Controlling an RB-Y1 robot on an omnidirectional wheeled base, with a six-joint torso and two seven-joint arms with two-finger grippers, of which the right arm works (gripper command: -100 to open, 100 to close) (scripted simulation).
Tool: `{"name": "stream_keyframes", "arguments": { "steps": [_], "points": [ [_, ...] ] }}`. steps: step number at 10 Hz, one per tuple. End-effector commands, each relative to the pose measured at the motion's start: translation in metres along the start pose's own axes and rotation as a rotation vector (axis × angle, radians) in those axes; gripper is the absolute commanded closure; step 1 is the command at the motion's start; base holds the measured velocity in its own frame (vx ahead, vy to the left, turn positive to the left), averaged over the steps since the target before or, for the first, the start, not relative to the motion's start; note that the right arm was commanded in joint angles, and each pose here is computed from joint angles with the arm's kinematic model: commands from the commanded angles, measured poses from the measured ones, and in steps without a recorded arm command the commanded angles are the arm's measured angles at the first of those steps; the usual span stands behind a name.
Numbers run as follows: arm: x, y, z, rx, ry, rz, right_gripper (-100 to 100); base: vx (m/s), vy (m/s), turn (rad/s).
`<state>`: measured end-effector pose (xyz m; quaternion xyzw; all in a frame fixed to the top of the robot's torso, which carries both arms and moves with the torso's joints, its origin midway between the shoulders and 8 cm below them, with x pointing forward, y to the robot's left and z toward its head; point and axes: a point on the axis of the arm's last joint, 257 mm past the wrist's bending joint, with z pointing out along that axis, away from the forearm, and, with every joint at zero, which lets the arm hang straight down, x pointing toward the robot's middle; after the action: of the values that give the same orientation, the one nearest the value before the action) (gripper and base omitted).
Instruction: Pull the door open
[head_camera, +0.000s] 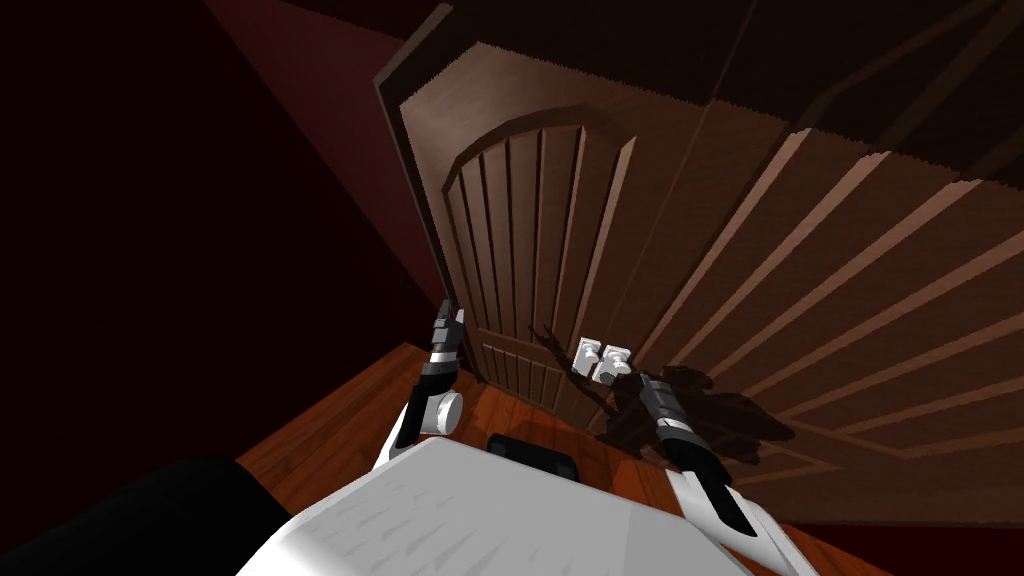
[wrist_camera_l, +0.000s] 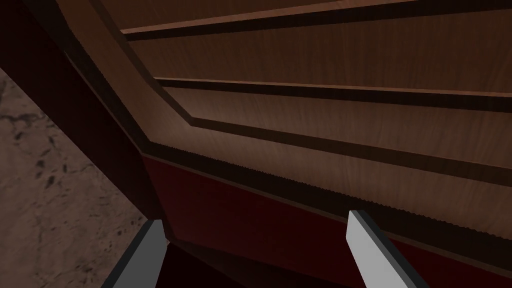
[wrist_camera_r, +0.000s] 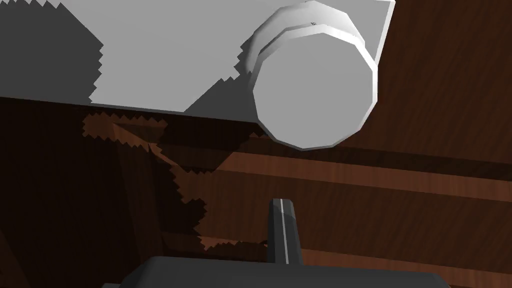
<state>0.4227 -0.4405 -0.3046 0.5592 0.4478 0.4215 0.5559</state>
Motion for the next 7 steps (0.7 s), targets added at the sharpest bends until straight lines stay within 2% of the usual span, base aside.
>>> {"name": "stream_keyframes", "arguments": {
  "steps": [1, 2, 4, 6, 7],
  "points": [
    [-0.016, -0.009, -0.0085, 0.023, -0.026, -0.012, 100, -0.21, -0.041, -0.074],
    [-0.012, -0.005, -0.0097, 0.015, -0.016, -0.005, -100, -0.187, 0.025, -0.026],
    [-0.005, -0.003, -0.0125, 0.008, -0.002, 0.002, -100, -0.176, 0.106, 0.014],
    [0.012, 0.002, -0.0129, -0.01, 0.031, 0.016, -100, -0.196, 0.114, 0.057],
    [0.008, 0.0, -0.0127, -0.003, 0.019, 0.011, -100, -0.098, 0.06, 0.006]
  ]
}}
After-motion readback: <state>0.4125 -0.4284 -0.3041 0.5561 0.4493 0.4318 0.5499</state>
